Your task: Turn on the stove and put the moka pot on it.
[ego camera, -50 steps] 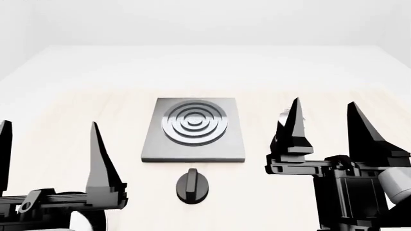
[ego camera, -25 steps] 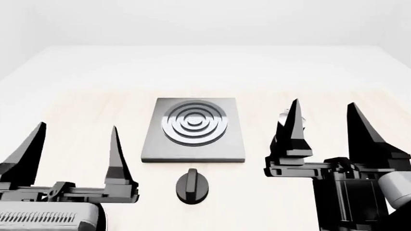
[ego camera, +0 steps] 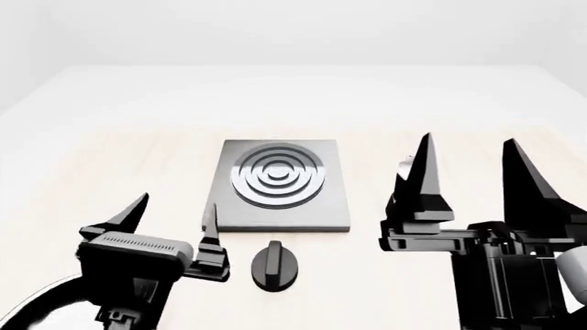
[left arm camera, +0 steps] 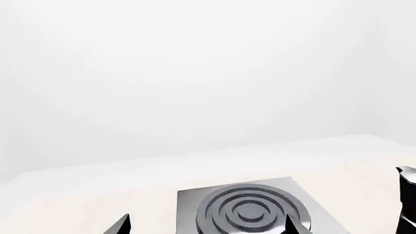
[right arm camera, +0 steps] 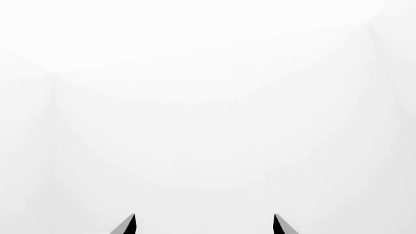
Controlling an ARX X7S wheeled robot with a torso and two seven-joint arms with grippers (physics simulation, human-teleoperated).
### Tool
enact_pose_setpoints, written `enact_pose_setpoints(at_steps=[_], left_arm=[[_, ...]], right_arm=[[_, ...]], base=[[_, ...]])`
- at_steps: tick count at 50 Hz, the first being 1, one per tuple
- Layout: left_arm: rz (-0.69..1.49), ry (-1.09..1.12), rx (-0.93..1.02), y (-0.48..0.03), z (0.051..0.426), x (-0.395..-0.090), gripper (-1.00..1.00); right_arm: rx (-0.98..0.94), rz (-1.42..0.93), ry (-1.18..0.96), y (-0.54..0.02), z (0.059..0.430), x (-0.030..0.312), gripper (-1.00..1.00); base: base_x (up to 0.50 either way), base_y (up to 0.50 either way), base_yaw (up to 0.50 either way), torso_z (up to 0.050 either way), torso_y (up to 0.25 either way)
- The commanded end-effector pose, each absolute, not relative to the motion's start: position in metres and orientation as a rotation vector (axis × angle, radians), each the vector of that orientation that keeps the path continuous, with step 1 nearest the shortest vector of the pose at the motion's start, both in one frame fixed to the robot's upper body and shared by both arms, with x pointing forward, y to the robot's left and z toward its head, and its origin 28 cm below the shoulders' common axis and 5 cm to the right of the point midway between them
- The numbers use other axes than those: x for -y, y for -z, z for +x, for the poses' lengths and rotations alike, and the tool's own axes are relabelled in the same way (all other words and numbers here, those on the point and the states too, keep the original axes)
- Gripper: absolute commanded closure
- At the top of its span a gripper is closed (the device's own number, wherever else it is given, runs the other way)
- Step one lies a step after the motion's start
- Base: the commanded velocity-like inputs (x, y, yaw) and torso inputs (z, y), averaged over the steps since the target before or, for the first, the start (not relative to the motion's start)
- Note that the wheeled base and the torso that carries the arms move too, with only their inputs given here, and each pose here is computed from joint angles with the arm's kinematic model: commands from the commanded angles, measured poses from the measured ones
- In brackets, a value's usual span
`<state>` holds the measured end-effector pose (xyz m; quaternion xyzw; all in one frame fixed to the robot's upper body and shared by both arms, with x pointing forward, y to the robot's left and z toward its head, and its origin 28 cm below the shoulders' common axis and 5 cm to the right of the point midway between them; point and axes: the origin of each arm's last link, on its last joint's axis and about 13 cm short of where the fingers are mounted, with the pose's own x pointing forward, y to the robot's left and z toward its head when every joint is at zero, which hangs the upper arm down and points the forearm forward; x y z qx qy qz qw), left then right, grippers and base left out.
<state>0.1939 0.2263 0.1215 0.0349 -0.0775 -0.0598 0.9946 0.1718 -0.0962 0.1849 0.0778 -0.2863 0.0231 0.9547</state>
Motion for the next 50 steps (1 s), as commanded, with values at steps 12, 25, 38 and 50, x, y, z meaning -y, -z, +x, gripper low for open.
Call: enact_pose_setpoints(at_steps=[12,25,38,50], left_arm=[[-0.057,0.24,-0.022,-0.097,0.226,-0.217,-1.0],[-0.084,0.303,-0.104,-0.081,0.237,-0.205,-1.0],[-0.091,0.333,-0.146,-0.069,0.241,-0.196,-1.0],[-0.117,0.376,-0.17,-0.059,0.237,-0.186,-1.0]], right_arm=[[0.588,0.16,-0.063,-0.188,0.17,0.095,-1.0],[0.588,0.164,-0.072,-0.188,0.168,0.094,-1.0],[0.593,0.167,-0.076,-0.189,0.168,0.094,-1.0],[0.6,0.169,-0.085,-0.192,0.165,0.092,-1.0]], base=[[0.0,0.0,0.0,0.0,0.0],[0.0,0.0,0.0,0.0,0.0],[0.0,0.0,0.0,0.0,0.0],[0.0,0.0,0.0,0.0,0.0]])
